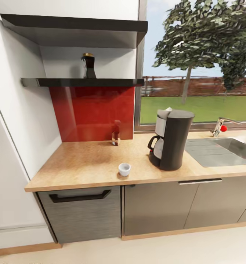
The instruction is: Set up a coffee station on the kitchen countertop: keep the coffee maker on the countertop, move the bottle of coffee from the kitchen shelf to the counter next to the coffee maker, place a paper coffee filter on top of the coffee maker, put the saucer next to the coffee maker with the coffee cup on the saucer, and place the electric kettle next to the coffee maker.
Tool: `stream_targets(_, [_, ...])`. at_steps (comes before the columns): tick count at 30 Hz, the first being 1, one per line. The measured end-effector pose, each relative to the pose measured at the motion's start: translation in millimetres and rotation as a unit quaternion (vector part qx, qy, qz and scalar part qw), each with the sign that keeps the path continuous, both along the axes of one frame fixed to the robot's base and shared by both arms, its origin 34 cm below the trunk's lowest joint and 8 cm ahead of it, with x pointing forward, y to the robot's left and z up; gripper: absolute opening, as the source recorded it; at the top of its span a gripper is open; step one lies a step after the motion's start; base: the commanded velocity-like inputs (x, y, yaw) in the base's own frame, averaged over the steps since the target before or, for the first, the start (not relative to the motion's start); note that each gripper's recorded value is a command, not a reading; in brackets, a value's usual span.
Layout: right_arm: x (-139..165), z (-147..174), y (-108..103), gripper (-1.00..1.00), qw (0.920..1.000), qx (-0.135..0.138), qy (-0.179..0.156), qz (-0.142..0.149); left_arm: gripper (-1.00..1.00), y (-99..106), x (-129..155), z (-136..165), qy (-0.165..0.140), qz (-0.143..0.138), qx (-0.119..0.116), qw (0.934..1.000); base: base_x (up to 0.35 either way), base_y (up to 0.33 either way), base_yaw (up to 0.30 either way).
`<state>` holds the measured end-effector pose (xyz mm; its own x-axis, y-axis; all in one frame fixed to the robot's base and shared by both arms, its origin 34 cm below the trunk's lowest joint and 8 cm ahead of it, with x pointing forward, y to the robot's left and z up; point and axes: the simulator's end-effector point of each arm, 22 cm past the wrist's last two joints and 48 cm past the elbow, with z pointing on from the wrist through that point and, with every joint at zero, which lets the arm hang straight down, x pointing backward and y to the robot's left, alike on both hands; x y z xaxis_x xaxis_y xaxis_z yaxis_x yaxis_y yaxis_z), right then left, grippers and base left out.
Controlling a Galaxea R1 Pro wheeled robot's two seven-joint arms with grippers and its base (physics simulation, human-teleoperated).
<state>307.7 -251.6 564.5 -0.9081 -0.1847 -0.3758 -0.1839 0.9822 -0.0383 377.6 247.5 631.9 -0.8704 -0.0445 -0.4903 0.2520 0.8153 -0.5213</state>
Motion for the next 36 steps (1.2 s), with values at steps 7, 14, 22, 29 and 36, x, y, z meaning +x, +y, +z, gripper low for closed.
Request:
stream_targets(7, [0, 0, 0, 1.00, 1.0000, -0.001, 0.000, -0.001, 1.00, 1, 2, 1, -0.002, 0.007, -0.002, 1.0000, 0.020, -0.007, 0.234])
stream_targets(14, [0, 0, 0, 1.00, 1.0000, -0.001, 0.000, -0.001, 1.00, 1, 3, 1, -0.002, 0.008, -0.002, 1.0000, 0.002, -0.001, 0.237])
stream_targets(22, [0, 0, -3, 1.00, 1.0000, -0.001, 0.001, 0.001, 1.00, 1, 3, 1, -0.002, 0.008, -0.002, 1.0000, 0.000, 0.000, 0.040])
stream_targets(29, [0, 0, -3, 1.00, 1.0000, 0.000, 0.001, -0.004, 1.00, 5, 22, 9, -0.020, 0.043, -0.013, 0.9988, 0.000, 0.000, 0.001])
stream_targets(36, [-1, 0, -3, 1.00, 1.0000, -0.001, 0.001, -0.001, 1.00, -57, 129, 94, -0.103, -0.006, -0.088, 0.9908, 0.000, 0.000, 0.000])
